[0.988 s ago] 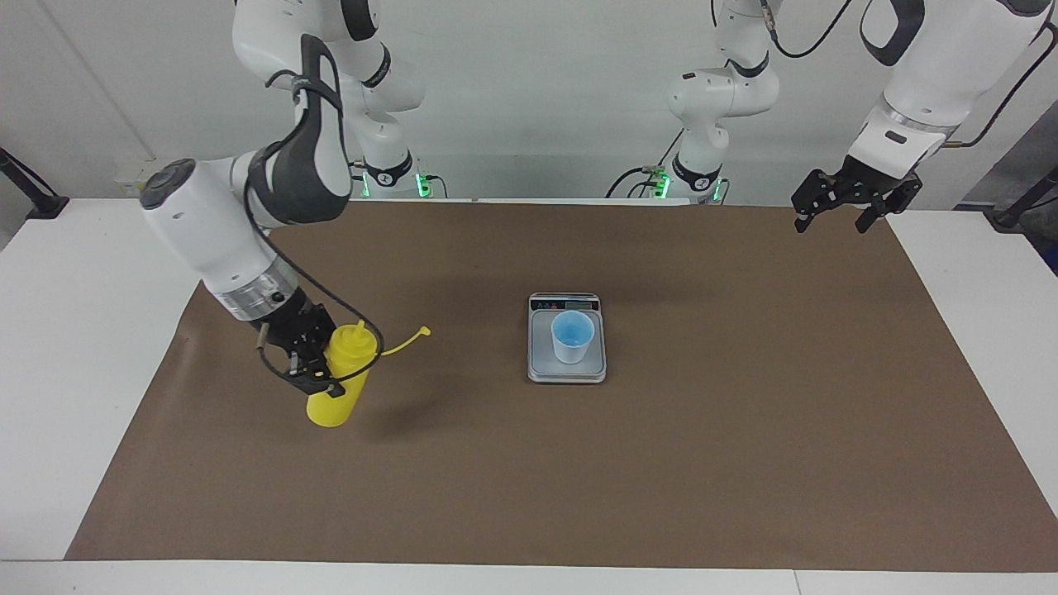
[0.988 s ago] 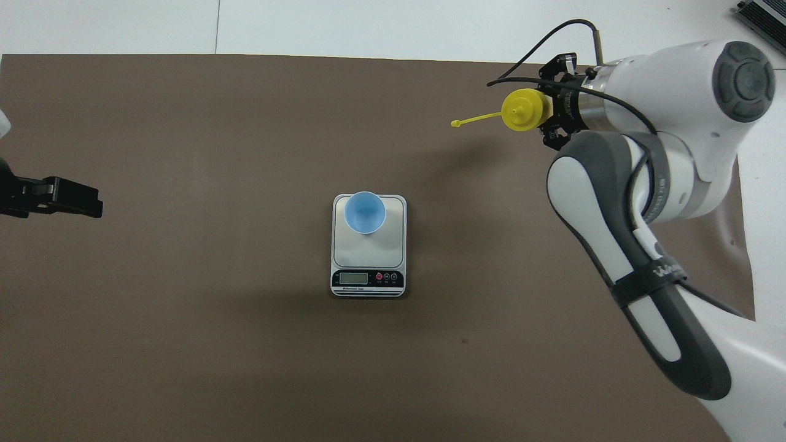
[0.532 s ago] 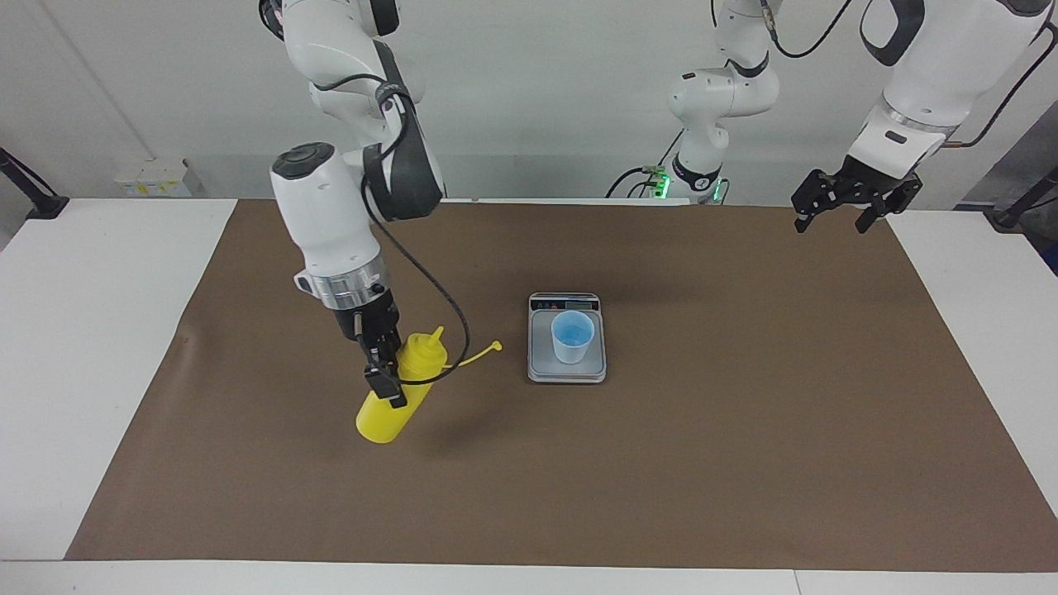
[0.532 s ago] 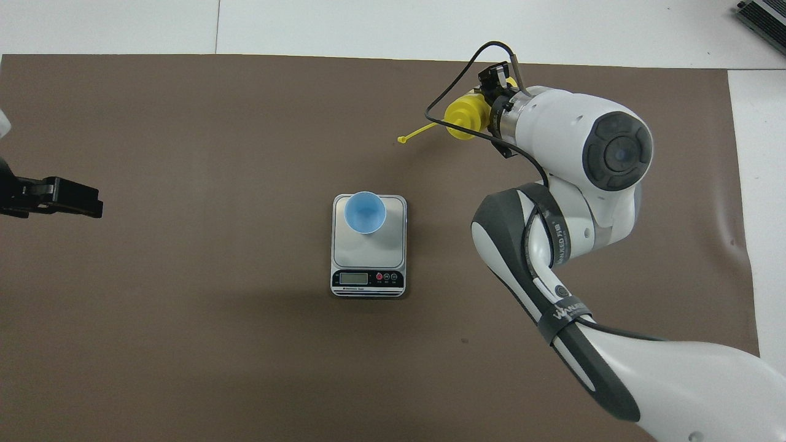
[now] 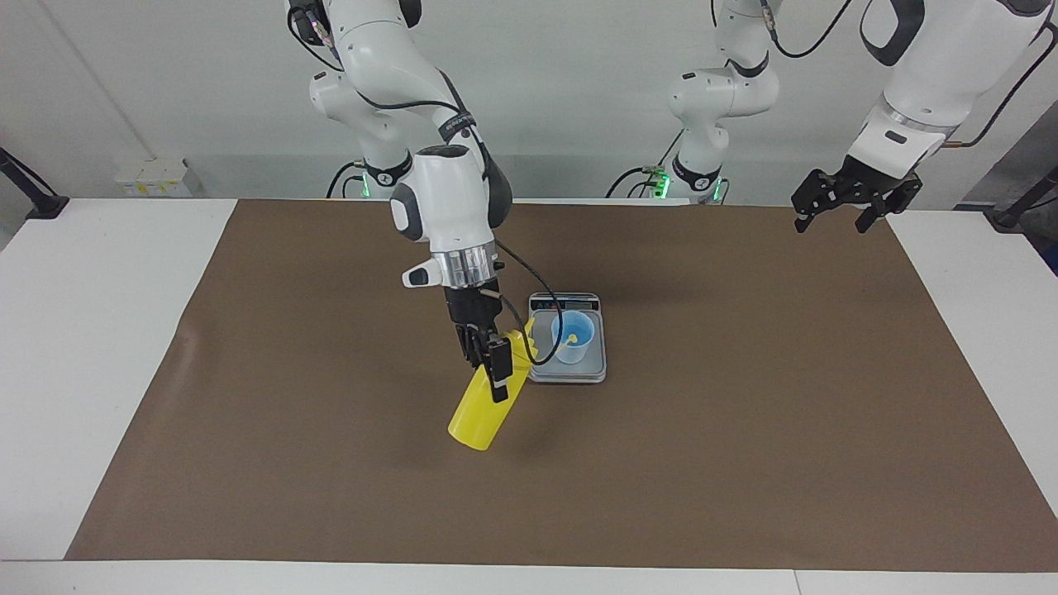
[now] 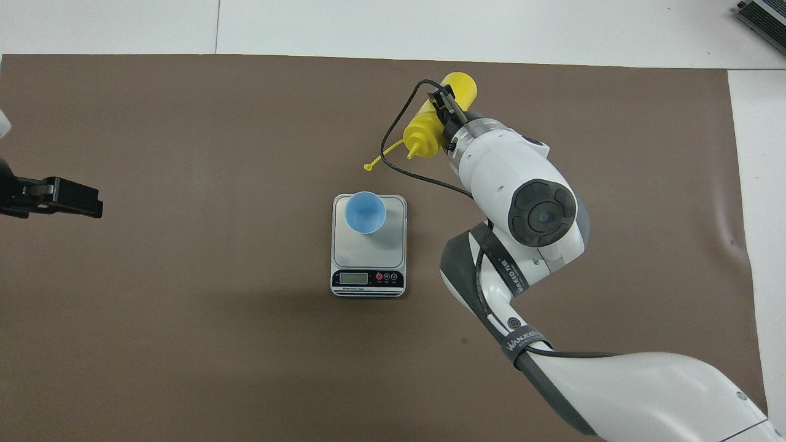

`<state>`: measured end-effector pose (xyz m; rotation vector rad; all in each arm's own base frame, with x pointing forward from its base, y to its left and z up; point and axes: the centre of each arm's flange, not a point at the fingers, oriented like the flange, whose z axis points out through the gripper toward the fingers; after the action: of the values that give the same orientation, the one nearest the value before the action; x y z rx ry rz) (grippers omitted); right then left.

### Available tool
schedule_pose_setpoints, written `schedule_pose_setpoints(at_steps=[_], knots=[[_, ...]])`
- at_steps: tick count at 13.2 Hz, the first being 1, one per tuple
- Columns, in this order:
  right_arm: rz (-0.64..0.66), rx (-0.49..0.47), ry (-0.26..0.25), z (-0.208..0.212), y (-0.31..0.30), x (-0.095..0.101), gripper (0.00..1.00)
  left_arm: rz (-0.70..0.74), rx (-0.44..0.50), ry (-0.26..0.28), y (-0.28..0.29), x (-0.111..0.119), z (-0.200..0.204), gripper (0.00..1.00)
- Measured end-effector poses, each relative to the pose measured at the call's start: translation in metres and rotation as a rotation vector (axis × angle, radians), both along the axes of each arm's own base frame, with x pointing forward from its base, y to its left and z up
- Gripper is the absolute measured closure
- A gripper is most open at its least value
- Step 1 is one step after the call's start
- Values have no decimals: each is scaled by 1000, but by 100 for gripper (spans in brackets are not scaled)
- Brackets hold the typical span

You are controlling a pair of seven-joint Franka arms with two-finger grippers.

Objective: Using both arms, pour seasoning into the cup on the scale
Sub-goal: 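Tilt the yellow bottle nozzle-down over the blue cup with the right gripper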

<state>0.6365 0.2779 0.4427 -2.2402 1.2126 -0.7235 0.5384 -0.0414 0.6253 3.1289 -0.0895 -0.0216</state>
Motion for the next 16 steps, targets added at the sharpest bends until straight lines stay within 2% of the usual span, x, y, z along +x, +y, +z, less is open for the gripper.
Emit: schedule_pose_setpoints(at_steps=[3, 6, 8, 13, 16], knots=[[85, -79, -53, -3, 18, -9, 48, 0, 0, 0, 0, 0, 0, 0], [212, -191, -131, -15, 37, -19, 48, 0, 0, 0, 0, 0, 0, 0], [264, -247, -161, -19, 44, -24, 48, 0, 0, 0, 0, 0, 0, 0], [364, -329, -240, -16, 56, -32, 48, 0, 0, 0, 0, 0, 0, 0], [357, -327, -282, 1, 59, -22, 48, 0, 0, 0, 0, 0, 0, 0]])
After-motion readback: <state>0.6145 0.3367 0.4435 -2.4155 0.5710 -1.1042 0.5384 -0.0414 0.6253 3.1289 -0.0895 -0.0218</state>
